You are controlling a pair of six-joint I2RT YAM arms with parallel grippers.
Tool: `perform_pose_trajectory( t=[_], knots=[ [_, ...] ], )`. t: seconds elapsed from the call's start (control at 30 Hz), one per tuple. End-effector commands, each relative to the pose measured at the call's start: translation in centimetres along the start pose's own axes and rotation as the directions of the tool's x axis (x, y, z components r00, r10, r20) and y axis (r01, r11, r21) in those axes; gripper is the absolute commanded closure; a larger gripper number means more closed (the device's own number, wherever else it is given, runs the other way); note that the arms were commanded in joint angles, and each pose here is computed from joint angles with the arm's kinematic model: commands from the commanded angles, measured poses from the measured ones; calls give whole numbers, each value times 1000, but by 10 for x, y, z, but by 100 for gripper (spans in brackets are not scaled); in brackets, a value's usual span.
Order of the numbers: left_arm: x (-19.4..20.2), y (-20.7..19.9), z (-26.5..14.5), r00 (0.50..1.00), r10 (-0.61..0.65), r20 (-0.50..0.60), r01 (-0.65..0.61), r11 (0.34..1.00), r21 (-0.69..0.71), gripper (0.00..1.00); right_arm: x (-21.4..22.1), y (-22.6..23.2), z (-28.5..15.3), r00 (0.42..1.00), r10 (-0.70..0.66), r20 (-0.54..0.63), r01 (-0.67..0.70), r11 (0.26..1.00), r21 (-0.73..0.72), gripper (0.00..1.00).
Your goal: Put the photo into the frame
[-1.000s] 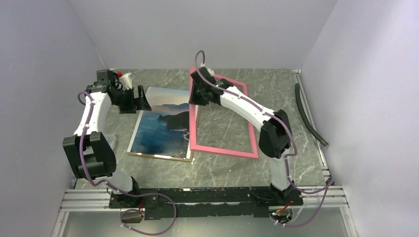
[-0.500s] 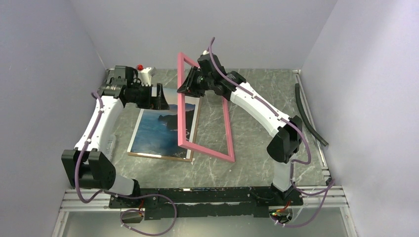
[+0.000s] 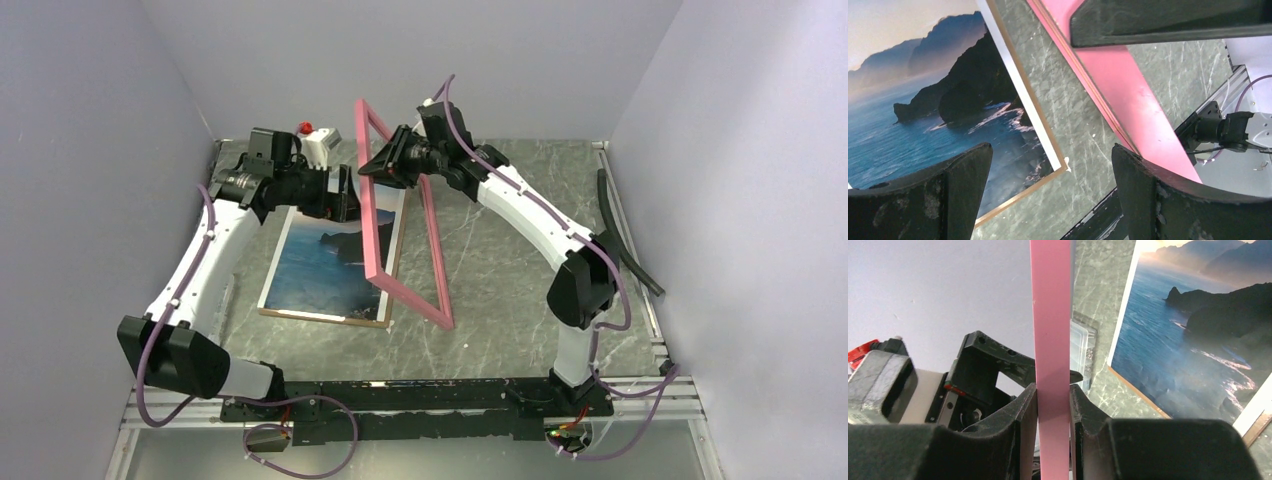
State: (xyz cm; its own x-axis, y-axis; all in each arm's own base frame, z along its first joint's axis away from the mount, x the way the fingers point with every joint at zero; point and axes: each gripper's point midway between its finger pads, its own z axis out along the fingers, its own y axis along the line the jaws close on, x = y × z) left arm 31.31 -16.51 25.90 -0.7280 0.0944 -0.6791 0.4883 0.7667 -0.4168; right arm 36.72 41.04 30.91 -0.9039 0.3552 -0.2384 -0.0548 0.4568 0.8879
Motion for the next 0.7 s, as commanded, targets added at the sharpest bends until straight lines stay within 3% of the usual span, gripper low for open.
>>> perform_pose_trajectory(
  t=[0.0, 0.37, 0.67],
  knots=[
    [-34, -34, -13, 993, 50, 103, -54, 998, 43, 5, -11, 60, -42, 999, -24, 40, 32, 978, -206, 72],
    [-50, -67, 7, 988, 126, 88, -131, 990, 55, 5, -23, 48, -64, 998, -26, 52, 35, 981, -189, 26],
    [-59, -92, 39, 979, 191, 72, -195, 979, 58, 5, -33, 15, -90, 994, -106, 20, 107, 994, -36, 14]
  ],
)
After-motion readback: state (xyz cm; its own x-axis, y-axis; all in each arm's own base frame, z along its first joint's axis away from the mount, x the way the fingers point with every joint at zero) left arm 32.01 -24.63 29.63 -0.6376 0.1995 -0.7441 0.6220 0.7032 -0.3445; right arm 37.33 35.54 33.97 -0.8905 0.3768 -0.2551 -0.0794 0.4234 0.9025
